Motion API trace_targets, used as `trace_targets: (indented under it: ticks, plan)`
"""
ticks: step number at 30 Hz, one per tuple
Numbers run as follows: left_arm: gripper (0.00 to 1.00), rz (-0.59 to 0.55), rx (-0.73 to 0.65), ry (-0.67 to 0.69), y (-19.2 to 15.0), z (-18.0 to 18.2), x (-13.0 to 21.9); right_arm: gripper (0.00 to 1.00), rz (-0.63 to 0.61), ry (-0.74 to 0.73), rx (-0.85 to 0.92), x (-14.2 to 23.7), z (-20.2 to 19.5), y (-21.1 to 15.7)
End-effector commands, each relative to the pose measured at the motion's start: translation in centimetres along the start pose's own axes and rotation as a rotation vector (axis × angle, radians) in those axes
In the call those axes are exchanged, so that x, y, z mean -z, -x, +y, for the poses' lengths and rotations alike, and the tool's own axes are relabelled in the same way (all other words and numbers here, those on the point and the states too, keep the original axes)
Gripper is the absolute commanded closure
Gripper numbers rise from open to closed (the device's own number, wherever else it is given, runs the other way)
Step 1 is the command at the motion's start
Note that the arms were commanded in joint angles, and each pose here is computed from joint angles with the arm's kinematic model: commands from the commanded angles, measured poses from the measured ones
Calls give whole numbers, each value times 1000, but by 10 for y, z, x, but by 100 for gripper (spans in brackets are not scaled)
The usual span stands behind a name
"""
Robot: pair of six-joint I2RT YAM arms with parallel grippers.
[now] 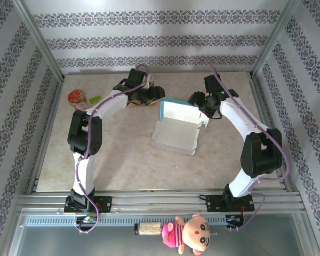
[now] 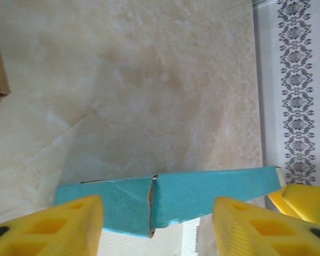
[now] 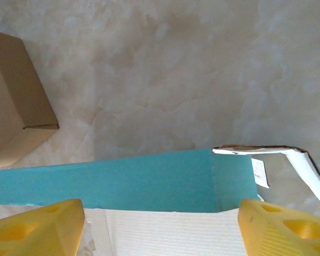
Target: Fold the paper box
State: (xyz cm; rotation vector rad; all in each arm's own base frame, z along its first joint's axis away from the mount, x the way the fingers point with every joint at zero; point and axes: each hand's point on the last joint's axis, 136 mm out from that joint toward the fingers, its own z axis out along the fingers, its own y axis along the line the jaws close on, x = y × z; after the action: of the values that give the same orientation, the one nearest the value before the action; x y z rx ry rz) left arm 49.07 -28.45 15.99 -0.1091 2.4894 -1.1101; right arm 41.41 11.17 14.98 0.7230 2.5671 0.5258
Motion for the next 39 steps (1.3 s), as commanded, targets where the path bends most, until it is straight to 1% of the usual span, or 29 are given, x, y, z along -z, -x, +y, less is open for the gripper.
trace_targets:
  ticks: [1,3,5,10,13,16,18,21,23,24,26,28,29,31,33,36,39]
  plan:
    - [49,14,15,-27,2,1,-10,25,8,-16,13,-9,-9,0]
    - [52,21,19,-41,1,-1,-11,23,7,-16,21,-10,-10,1]
    - [52,33,22,-50,-2,-1,-14,24,7,-15,30,-11,-10,0]
    - [53,64,21,-65,-7,-1,-18,31,28,6,28,-19,-10,-5]
    - [58,80,21,-61,-13,1,-22,39,41,23,32,-22,-8,-9]
    - [66,85,29,-64,-15,3,-23,43,42,42,38,-23,-5,-11]
    - [69,91,33,-67,-18,3,-24,46,37,48,43,-22,-5,-12]
    - [71,89,27,-72,-19,1,-22,48,32,60,43,-18,-3,-13]
    - [71,80,12,-76,-18,-1,-20,46,27,79,45,-12,1,-12]
    - [71,76,6,-70,-17,-1,-19,43,19,87,47,-7,3,-11]
    - [71,69,-8,-60,-17,0,-17,32,-10,91,57,7,5,-9]
    - [71,64,-15,-49,-18,0,-15,24,-54,83,63,25,3,-6]
    - [71,58,-18,-39,-18,1,-13,22,-81,80,66,34,2,-4]
    - [71,45,-35,-24,-19,0,-10,20,-128,68,60,47,-5,-8]
    - [71,36,-59,-12,-19,-3,-7,20,-166,49,41,53,-15,-16]
    - [71,33,-80,-2,-21,-6,-6,21,-198,25,74,45,-28,-39]
    - [71,30,-90,0,-22,-8,-5,27,-207,33,126,27,-30,-59]
